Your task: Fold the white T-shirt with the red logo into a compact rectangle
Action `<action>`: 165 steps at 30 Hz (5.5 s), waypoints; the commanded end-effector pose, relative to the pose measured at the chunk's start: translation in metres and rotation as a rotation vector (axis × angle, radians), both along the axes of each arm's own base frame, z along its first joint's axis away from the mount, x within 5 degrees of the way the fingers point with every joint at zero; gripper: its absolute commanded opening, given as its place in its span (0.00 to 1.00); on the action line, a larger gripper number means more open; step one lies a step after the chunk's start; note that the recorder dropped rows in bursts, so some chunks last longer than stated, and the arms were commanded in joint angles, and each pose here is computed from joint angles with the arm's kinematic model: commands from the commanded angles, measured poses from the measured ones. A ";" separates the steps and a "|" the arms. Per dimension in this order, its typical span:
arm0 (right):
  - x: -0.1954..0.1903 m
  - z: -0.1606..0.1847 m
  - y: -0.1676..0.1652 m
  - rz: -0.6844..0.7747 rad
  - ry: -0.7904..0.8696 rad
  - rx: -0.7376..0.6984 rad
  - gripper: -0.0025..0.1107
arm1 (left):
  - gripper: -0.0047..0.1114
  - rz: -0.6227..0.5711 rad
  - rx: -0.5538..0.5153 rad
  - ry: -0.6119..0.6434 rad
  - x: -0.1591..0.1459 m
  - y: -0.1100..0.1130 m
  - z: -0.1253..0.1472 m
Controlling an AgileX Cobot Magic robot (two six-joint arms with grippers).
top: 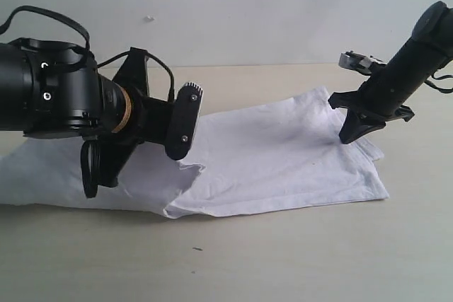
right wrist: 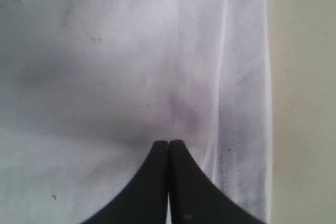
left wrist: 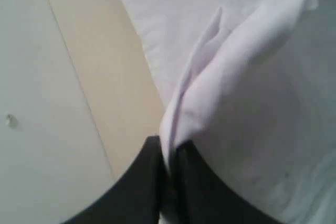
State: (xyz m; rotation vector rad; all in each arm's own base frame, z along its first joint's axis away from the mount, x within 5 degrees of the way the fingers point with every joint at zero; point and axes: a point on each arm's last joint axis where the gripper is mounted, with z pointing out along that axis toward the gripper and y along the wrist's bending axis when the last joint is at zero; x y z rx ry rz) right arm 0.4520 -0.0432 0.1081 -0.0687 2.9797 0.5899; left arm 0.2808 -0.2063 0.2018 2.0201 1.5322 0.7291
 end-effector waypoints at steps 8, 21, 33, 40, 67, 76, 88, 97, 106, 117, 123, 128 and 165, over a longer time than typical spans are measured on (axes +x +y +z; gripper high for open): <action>-0.001 0.004 0.001 0.021 -0.011 0.002 0.02 | 0.46 0.183 -0.141 0.025 0.032 0.030 -0.017; -0.001 0.004 0.001 0.022 -0.008 0.003 0.02 | 0.21 0.800 -0.372 0.196 0.039 0.088 -0.034; -0.001 0.004 0.001 0.023 -0.004 0.006 0.02 | 0.04 0.992 -0.113 0.456 0.014 0.125 -0.080; -0.002 0.004 0.002 0.015 0.003 0.013 0.02 | 0.04 1.014 -0.048 0.612 -0.008 0.127 -0.057; -0.001 0.004 0.005 0.040 -0.009 0.050 0.02 | 0.56 1.282 -0.949 0.490 0.063 0.185 -0.076; -0.002 0.004 0.005 0.041 -0.007 0.051 0.02 | 0.56 1.284 -0.956 0.462 0.066 0.188 -0.077; -0.002 0.004 0.005 0.041 -0.006 0.051 0.02 | 0.56 1.302 -0.958 0.480 0.069 0.198 -0.077; -0.003 0.004 0.005 0.046 0.001 0.055 0.02 | 0.56 1.277 -0.862 0.647 0.059 0.193 -0.095; -0.002 0.004 0.005 0.053 -0.003 0.054 0.02 | 0.30 1.237 -0.814 0.644 0.057 0.194 -0.088; -0.002 0.004 0.005 0.053 -0.003 0.054 0.02 | 0.04 1.126 -0.698 0.670 0.039 0.196 -0.048; -0.002 0.004 0.005 0.051 -0.006 0.055 0.02 | 0.04 1.081 -0.691 0.644 0.030 0.196 -0.023; -0.002 0.005 0.005 0.048 -0.008 0.058 0.02 | 0.14 1.073 -0.574 0.731 0.016 0.199 -0.021; 0.006 0.027 0.091 0.269 -0.137 0.042 0.02 | 0.24 1.266 -0.665 0.698 -0.002 0.199 -0.075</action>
